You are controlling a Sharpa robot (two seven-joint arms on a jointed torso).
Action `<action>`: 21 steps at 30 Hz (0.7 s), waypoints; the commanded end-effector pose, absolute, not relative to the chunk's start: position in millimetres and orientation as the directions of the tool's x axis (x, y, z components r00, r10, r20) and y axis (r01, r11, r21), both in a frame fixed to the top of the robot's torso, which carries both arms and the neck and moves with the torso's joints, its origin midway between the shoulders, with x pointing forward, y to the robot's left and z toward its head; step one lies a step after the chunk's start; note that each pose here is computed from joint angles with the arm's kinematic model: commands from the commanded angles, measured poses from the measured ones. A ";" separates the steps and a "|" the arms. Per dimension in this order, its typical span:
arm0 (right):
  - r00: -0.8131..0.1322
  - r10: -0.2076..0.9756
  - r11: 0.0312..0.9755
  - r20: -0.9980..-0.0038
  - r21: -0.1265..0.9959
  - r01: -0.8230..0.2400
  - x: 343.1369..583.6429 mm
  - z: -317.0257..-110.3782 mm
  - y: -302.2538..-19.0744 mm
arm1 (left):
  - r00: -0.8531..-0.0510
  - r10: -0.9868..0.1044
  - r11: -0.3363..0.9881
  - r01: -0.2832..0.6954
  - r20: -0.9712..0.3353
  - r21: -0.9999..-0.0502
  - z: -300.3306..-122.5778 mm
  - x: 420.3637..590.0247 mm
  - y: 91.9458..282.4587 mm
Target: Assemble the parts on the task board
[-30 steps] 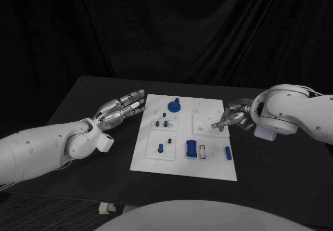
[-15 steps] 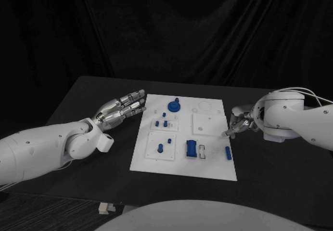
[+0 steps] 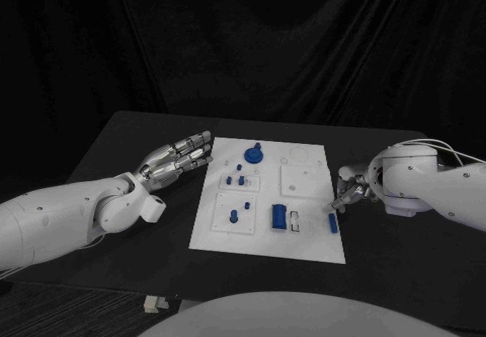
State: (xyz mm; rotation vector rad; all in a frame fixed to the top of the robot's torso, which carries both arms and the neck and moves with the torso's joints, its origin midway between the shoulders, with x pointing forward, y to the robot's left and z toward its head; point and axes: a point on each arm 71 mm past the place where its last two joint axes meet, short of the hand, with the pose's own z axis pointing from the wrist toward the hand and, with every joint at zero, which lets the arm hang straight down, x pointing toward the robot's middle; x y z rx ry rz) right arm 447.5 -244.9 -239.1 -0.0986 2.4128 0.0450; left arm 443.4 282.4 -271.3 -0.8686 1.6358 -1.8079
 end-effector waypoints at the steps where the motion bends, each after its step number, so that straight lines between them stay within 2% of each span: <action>1: -0.750 -0.057 0.998 -0.658 -0.007 -0.070 446.5 -241.7 -246.0 | -0.648 -0.753 -0.183 0.038 0.115 -0.982 -264.9 442.8 282.6; 21: -0.770 -0.046 0.998 -0.637 0.004 -0.063 441.2 -254.9 -244.3 | -0.649 -0.752 -0.184 0.036 0.117 -0.982 -265.9 442.9 282.6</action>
